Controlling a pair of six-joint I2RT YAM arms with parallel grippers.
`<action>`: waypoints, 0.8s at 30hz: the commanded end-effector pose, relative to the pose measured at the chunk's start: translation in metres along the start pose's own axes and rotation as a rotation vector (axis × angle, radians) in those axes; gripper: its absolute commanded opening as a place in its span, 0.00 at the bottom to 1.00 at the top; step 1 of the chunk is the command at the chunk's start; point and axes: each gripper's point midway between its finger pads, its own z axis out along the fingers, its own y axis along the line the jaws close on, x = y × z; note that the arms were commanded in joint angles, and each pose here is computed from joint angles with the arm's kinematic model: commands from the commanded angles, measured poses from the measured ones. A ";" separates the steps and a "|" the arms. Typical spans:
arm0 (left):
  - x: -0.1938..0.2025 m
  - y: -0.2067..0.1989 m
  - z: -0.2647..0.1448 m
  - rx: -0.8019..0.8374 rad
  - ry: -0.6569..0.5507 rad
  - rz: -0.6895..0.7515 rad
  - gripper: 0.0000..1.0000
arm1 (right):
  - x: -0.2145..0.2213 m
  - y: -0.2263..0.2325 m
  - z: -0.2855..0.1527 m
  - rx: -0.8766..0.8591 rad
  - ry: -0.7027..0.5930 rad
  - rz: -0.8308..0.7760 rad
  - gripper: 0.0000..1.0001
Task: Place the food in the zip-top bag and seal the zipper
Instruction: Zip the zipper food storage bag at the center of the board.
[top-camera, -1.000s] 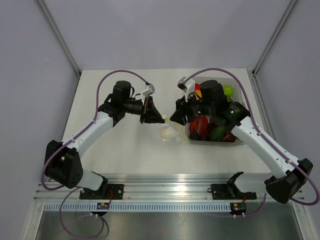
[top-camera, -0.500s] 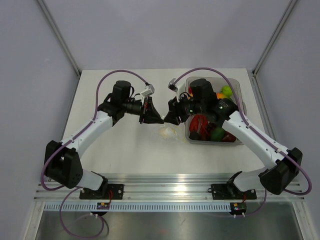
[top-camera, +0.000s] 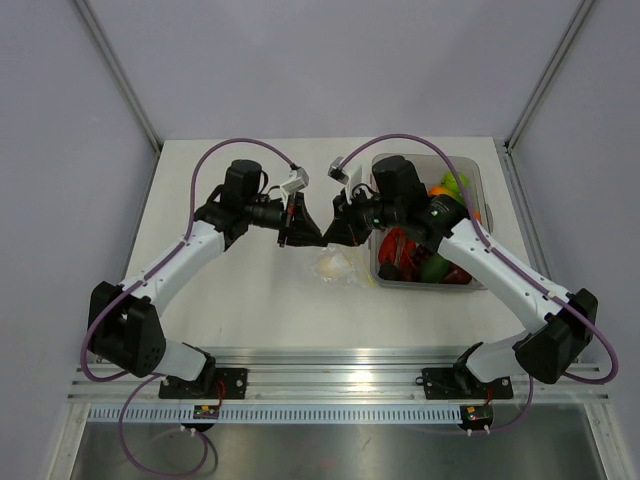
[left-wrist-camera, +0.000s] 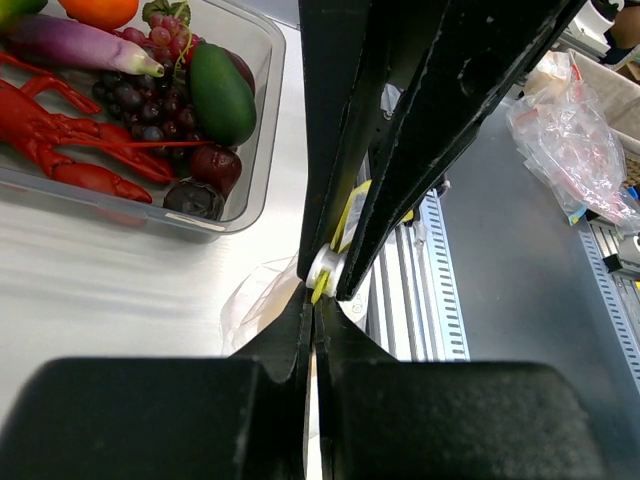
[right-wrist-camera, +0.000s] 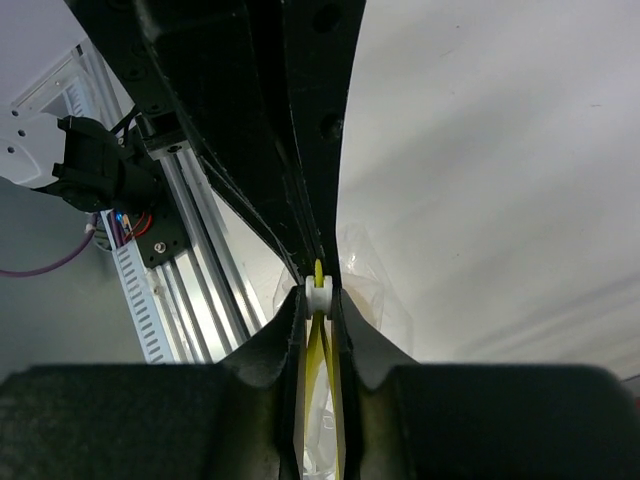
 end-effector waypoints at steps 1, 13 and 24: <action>-0.019 -0.012 -0.004 0.023 -0.023 0.089 0.00 | -0.024 0.009 -0.003 -0.011 -0.068 -0.022 0.15; -0.020 -0.001 -0.021 -0.015 -0.042 0.064 0.00 | -0.005 0.007 -0.016 0.033 -0.068 -0.009 0.08; -0.033 0.022 -0.044 -0.139 -0.089 0.046 0.00 | 0.035 0.007 -0.030 0.079 -0.028 0.047 0.09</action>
